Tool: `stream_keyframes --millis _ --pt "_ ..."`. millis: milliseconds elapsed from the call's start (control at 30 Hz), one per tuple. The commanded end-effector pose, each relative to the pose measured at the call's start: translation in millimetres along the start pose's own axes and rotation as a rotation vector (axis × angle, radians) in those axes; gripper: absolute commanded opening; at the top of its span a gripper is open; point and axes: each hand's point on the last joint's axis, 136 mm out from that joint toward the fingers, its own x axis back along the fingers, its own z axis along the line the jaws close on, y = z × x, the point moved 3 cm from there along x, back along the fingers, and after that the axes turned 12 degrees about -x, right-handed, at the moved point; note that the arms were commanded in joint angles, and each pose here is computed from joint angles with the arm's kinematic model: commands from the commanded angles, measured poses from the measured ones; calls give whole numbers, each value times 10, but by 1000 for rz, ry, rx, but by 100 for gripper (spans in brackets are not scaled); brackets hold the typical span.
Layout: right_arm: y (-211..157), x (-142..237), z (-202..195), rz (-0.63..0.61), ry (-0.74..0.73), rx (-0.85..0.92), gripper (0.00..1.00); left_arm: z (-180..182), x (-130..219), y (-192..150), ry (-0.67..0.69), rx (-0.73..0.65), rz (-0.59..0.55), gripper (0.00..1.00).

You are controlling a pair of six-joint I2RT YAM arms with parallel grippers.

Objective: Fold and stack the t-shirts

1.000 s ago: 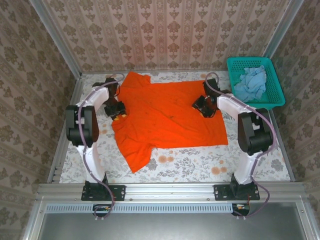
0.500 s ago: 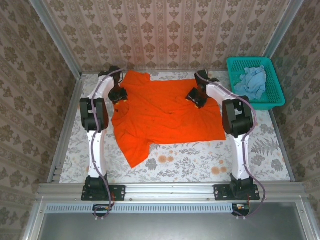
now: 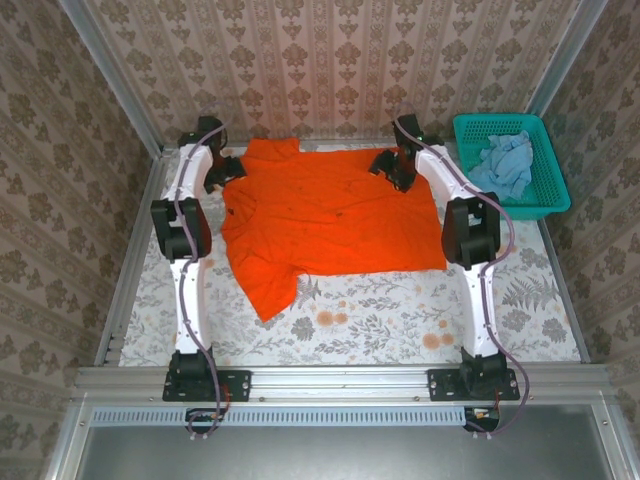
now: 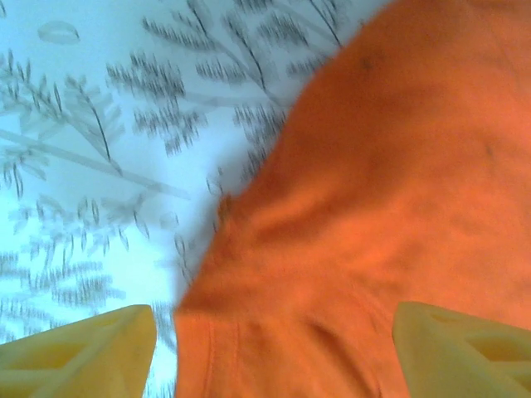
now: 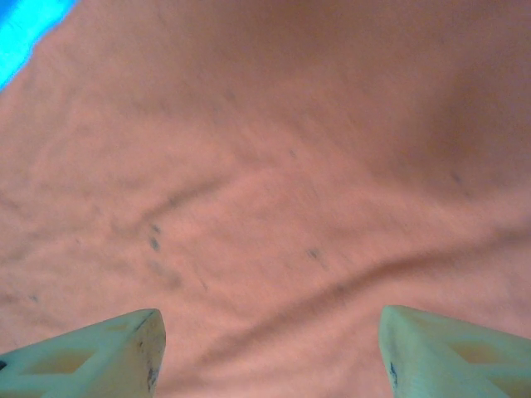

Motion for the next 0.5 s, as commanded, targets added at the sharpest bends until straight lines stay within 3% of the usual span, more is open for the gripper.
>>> stream_keyframes --millis 0,100,267,333,467 --pt "-220 415 -44 -2 36 30 70 -374 726 -113 -69 -76 -85 76" --pt "-572 505 -282 46 44 17 65 -673 877 -600 -162 -165 -32 71" --pt "-1296 644 -695 143 26 58 59 -1233 985 -1850 -365 -459 172 57" --pt "-1550 683 -836 179 8 85 58 -1334 1036 -2359 -425 -557 253 49" --pt "-1892 672 -1037 241 -17 112 54 -1466 1247 -3155 -529 -697 370 45"
